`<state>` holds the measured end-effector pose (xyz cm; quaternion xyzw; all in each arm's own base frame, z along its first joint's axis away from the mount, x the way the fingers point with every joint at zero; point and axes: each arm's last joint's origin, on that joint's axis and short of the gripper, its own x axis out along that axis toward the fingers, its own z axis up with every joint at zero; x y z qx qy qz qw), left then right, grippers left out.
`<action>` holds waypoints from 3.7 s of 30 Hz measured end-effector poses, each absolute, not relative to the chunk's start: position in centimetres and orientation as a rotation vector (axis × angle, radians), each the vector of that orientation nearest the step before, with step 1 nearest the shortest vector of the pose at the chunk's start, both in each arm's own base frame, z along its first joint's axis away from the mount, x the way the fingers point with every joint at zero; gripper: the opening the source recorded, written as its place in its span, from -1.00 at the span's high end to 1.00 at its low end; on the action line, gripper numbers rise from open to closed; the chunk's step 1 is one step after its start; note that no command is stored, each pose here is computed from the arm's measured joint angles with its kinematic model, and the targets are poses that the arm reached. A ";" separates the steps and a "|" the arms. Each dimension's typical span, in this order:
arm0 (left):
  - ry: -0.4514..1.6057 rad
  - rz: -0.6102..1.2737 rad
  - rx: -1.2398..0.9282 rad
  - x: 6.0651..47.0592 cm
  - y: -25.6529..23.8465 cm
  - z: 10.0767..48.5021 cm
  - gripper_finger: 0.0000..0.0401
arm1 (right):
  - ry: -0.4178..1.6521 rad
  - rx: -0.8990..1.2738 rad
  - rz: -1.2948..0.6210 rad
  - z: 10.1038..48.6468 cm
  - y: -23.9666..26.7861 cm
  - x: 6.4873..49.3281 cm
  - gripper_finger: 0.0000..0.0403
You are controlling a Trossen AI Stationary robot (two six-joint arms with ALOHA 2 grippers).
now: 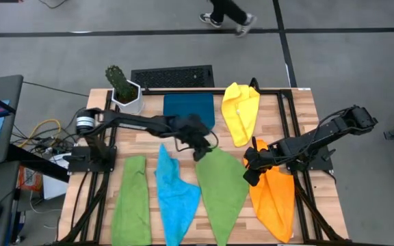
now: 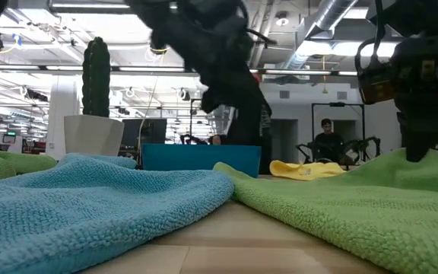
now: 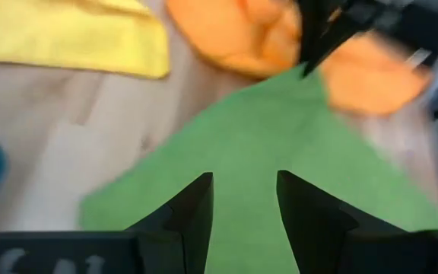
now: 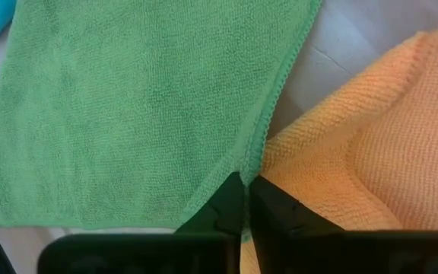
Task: Fold microfiber towels
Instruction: Fold the right green towel
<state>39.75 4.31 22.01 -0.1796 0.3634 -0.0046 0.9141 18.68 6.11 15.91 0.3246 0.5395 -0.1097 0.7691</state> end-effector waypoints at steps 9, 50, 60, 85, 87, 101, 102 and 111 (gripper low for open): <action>0.964 -0.016 -0.094 44.6 5.2 19.9 0.12 | 1.170 0.701 -0.236 15.9 6.1 18.7 0.84; 1.177 -0.159 0.278 47.3 5.9 13.3 0.12 | 1.177 0.651 -0.133 16.1 8.1 18.2 0.82; 1.199 -0.142 0.199 47.2 5.7 13.0 0.94 | 1.177 0.637 -0.124 16.1 8.1 18.2 0.82; 1.264 -0.042 0.050 46.6 5.6 12.8 1.00 | 1.172 0.640 -0.131 16.1 7.9 18.3 0.42; 1.264 -0.036 0.042 46.6 5.6 12.8 1.00 | 1.163 0.658 -0.143 16.1 7.6 18.5 0.42; 1.265 0.011 -0.023 46.6 5.6 12.8 1.00 | 1.107 0.699 -0.169 16.3 6.5 19.3 0.42; 1.265 0.013 -0.026 46.6 5.6 12.8 1.00 | 1.108 0.698 -0.167 16.3 6.6 19.2 0.43; 1.265 0.017 -0.031 46.6 5.6 12.8 1.00 | 1.192 0.675 -0.190 15.8 7.4 18.4 0.65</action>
